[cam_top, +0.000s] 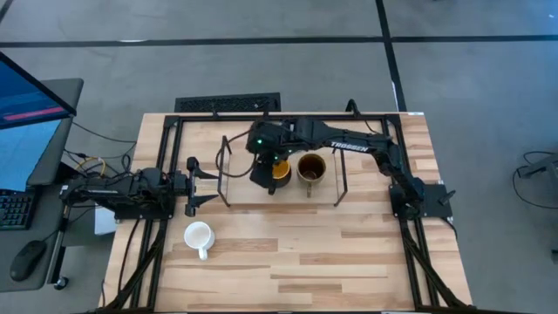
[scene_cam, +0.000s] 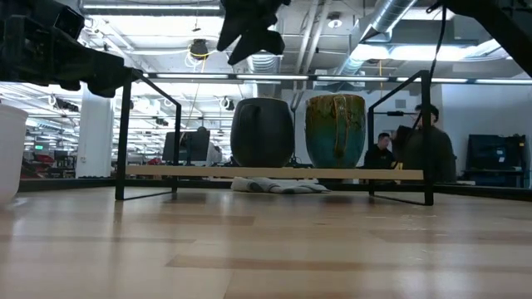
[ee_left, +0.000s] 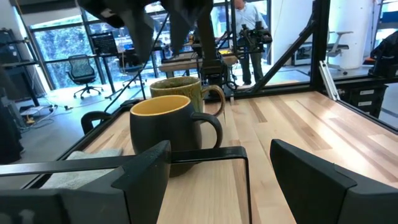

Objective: Stack small to large cups/mugs on shelf
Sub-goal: Put the black mug on the shelf

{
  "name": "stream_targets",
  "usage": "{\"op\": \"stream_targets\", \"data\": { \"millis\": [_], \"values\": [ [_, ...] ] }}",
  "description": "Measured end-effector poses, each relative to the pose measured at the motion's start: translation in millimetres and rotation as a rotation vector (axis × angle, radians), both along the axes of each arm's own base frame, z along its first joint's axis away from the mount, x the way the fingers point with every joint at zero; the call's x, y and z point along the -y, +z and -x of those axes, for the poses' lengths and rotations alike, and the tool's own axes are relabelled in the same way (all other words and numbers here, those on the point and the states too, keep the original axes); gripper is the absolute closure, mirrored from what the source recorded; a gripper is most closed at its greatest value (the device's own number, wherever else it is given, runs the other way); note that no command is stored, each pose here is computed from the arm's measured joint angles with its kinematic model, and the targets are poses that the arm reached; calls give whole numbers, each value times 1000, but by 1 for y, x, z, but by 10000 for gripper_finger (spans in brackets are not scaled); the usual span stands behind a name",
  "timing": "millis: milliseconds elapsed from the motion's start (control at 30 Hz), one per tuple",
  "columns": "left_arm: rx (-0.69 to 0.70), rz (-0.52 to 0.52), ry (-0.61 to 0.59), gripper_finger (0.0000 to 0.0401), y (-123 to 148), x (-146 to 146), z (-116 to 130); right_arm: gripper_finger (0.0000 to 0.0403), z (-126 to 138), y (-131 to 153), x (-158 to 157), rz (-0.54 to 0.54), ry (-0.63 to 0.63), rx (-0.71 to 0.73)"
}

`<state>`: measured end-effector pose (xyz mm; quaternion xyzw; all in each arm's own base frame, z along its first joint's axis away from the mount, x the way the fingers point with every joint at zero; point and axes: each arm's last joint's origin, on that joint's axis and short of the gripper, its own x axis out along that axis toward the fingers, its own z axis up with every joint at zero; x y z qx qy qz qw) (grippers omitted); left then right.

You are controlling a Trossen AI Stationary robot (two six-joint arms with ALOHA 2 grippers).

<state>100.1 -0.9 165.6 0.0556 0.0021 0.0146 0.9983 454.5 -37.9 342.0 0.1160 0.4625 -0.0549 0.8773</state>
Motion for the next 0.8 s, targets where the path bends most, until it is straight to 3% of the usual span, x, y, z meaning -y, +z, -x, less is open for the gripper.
{"op": "stream_targets", "data": {
  "millis": [400,700,800],
  "values": [
    [0,2,-2,135,0,0,0,193,1,-10,-54,-22,105,-72],
    [-3,3,-2,135,0,0,0,193,-16,-52,-48,-6,88,-192],
    [-6,0,-4,135,0,0,-1,193,-22,-56,-46,-2,89,-163]
  ]
}}
